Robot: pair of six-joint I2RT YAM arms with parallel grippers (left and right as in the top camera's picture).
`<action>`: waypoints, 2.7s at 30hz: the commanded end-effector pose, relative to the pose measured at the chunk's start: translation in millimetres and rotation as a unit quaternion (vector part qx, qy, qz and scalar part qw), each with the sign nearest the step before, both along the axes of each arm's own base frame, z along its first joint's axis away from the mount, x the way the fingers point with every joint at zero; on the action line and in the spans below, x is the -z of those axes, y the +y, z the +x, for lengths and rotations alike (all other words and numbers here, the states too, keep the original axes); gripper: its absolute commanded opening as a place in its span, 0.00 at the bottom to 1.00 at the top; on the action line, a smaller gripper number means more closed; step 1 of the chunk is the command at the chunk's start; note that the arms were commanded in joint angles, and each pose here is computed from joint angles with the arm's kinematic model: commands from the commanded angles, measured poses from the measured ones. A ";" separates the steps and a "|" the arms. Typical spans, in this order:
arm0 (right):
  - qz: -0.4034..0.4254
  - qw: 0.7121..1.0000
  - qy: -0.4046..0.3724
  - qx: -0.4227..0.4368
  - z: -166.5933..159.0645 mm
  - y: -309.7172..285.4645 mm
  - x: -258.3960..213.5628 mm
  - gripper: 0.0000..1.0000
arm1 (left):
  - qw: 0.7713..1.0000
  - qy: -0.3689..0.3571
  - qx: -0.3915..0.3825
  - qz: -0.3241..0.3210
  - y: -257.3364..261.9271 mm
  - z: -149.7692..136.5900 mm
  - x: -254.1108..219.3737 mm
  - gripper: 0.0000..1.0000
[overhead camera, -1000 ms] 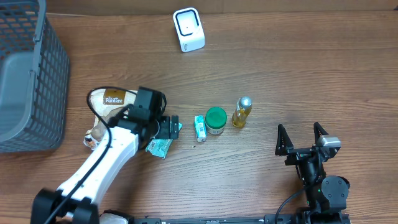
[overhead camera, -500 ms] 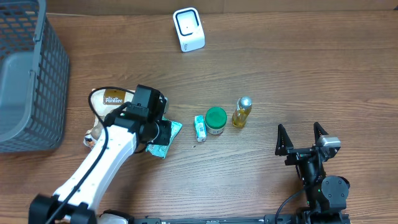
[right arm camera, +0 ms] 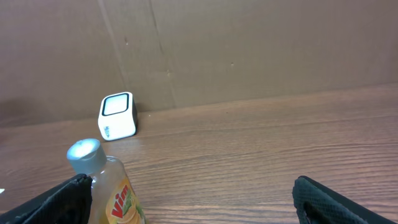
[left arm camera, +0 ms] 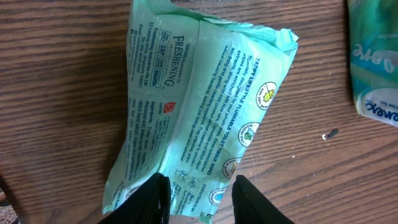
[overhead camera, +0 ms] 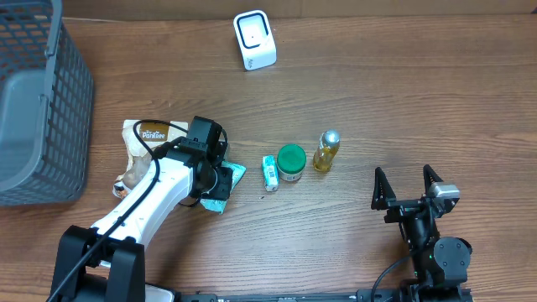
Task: Scan the item barcode
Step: 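Lower the wipes pack onto the table left of the tissue packet, then open the left gripper and pull it back from the wipes pack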
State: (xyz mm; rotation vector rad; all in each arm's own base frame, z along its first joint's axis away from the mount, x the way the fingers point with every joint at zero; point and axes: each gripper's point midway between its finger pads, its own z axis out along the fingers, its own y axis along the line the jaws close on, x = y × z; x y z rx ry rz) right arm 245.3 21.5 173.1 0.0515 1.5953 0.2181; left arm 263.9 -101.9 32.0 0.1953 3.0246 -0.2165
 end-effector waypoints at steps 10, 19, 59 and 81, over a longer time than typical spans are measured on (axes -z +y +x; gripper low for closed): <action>0.002 1.000 0.000 -0.001 0.1 0.6 2.8 1.00 | 0.999 -0.015 0.005 0.036 11.2 11.3 -8.3 0.38; 0.002 1.000 0.000 -0.001 0.1 0.6 2.8 1.00 | 0.998 0.006 0.003 0.068 24.5 -2.6 1.3 0.34; 0.002 1.000 0.000 -0.001 0.1 0.6 2.8 1.00 | 0.995 0.029 0.005 0.096 21.2 26.1 -19.8 0.44; 0.002 1.000 0.000 -0.001 0.1 0.6 2.8 1.00 | 0.996 0.088 0.009 0.030 -5.1 15.4 40.0 0.04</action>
